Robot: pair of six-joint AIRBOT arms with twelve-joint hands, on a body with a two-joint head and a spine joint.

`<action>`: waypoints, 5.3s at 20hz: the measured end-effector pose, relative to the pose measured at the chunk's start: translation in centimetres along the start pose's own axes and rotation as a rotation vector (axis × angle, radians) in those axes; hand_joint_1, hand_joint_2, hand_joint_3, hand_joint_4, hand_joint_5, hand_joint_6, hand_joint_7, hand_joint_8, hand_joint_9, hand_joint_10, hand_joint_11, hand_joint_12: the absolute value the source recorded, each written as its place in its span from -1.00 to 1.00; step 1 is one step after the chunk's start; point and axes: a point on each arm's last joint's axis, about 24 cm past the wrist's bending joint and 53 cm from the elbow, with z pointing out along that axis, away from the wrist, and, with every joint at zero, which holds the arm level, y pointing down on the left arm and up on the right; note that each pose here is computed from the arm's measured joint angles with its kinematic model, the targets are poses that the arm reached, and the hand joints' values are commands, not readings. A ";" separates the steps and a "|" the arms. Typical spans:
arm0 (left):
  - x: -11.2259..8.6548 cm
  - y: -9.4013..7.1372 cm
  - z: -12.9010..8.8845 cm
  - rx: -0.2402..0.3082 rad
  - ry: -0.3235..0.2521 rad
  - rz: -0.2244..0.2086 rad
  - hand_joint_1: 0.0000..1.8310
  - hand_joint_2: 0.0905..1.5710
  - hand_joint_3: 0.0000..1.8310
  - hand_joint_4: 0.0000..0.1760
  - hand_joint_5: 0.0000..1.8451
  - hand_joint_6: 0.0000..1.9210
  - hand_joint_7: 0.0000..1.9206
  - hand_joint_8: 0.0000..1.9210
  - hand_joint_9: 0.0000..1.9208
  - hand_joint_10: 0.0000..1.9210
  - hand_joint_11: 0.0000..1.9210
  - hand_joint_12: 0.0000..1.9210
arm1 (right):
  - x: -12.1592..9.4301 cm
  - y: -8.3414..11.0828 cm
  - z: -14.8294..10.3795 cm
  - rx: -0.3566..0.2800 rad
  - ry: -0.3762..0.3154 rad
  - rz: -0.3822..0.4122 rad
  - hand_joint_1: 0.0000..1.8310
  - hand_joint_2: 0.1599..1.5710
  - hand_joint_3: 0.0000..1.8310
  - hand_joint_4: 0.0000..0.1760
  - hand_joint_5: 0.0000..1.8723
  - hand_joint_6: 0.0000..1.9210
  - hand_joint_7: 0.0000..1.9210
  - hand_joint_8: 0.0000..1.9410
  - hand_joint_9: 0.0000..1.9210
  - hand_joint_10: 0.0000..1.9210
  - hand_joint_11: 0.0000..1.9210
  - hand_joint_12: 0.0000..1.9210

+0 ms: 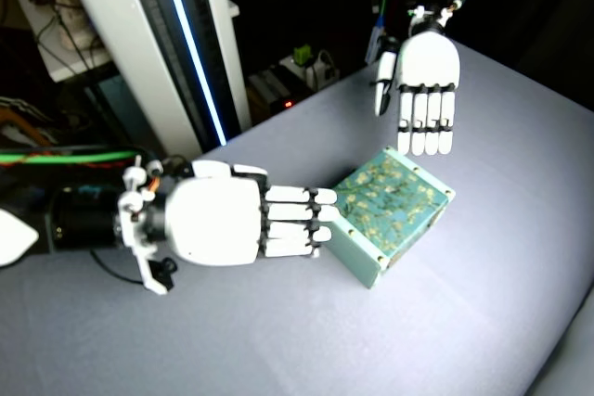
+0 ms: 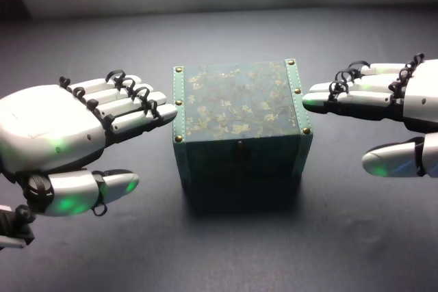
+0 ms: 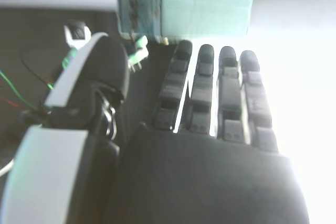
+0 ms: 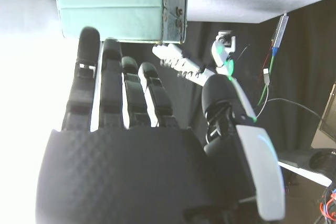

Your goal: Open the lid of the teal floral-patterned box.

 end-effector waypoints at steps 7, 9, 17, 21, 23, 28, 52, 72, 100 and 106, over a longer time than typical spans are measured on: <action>0.0 0.4 -0.3 -0.010 0.002 0.002 -1.00 1.00 -0.93 -1.00 -0.95 -0.99 -0.95 -0.99 -0.93 -0.98 -0.94 -0.97 | -1.2 -0.4 -0.9 0.020 -0.021 -0.016 -1.00 0.65 -1.00 -1.00 -1.00 -1.00 -0.99 -1.00 -0.95 -0.99 -1.00 -0.64; 0.0 1.1 -0.6 -0.032 0.012 0.007 -1.00 1.00 -0.93 -1.00 -0.96 -1.00 -0.94 -0.99 -0.91 -0.99 -0.94 -0.97 | -1.7 -1.2 -1.4 0.054 -0.025 -0.028 -1.00 0.67 -1.00 -1.00 -1.00 -1.00 -0.99 -1.00 -0.97 -0.99 -1.00 -0.74; 1.6 2.1 0.6 -0.067 0.082 0.040 -1.00 1.00 -0.94 -1.00 -0.94 -1.00 -0.96 -1.00 -0.97 -1.00 -0.96 -0.98 | 1.1 -2.7 -0.9 0.113 0.072 -0.090 -1.00 0.66 -0.99 -1.00 -0.96 -0.99 -0.96 -1.00 -0.95 -0.99 -1.00 -0.75; 1.9 1.7 1.2 -0.055 0.088 0.048 -1.00 1.00 -0.94 -1.00 -0.97 -1.00 -0.97 -1.00 -0.98 -1.00 -0.96 -0.98 | 2.1 -2.9 -0.4 0.113 0.103 -0.107 -1.00 0.75 -0.99 -1.00 -0.95 -1.00 -0.91 -1.00 -0.87 -1.00 -0.97 -0.70; 1.8 1.6 1.7 -0.051 0.087 0.055 -1.00 1.00 -0.94 -1.00 -0.96 -0.99 -0.95 -0.99 -0.96 -0.99 -0.94 -0.98 | 2.7 -2.8 0.0 0.105 0.117 -0.105 -1.00 0.78 -0.99 -1.00 -0.97 -1.00 -0.91 -1.00 -0.86 -0.99 -0.98 -0.71; 1.9 1.5 1.9 -0.049 0.093 0.063 -1.00 1.00 -0.93 -1.00 -0.95 -0.99 -0.96 -1.00 -0.97 -1.00 -0.98 -0.99 | 3.3 -3.4 0.6 0.114 0.129 -0.101 -1.00 0.75 -1.00 -1.00 -1.00 -1.00 -0.94 -1.00 -0.76 -1.00 -0.99 -0.10; -3.7 1.7 0.2 -0.049 -0.223 -0.103 -1.00 0.99 -0.99 -1.00 -0.91 -0.99 -0.92 -0.99 -0.95 -0.99 -1.00 -1.00 | -1.7 -0.9 1.4 0.000 -0.107 0.065 -1.00 0.47 -1.00 -0.85 -1.00 -1.00 -1.00 -1.00 -0.95 -0.99 -0.96 -0.78; -6.9 1.7 1.6 -0.021 -0.418 -0.194 -1.00 1.00 -0.97 -1.00 -0.91 -0.99 -0.95 -0.99 -0.96 -0.99 -0.98 -0.99 | -5.1 -1.3 1.3 -0.054 -0.300 0.156 -1.00 0.51 -1.00 -1.00 -0.97 -1.00 -0.94 -1.00 -0.91 -1.00 -1.00 -0.61; -9.6 4.6 5.5 -0.094 -0.485 -0.230 -1.00 0.97 -0.99 -1.00 -0.86 -1.00 -0.90 -1.00 -0.93 -1.00 -0.93 -0.97 | -8.2 -4.7 3.7 0.001 -0.412 0.202 -1.00 0.59 -1.00 -1.00 -0.93 -1.00 -0.92 -1.00 -0.93 -1.00 -1.00 -0.71; -10.6 5.3 5.3 -0.126 -0.482 -0.185 -1.00 1.00 -0.98 -1.00 -0.88 -1.00 -0.91 -1.00 -0.93 -1.00 -0.93 -0.97 | -8.7 -6.2 3.0 0.057 -0.406 0.185 -1.00 0.67 -0.99 -1.00 -0.92 -1.00 -0.93 -0.99 -0.95 -0.99 -0.99 -0.84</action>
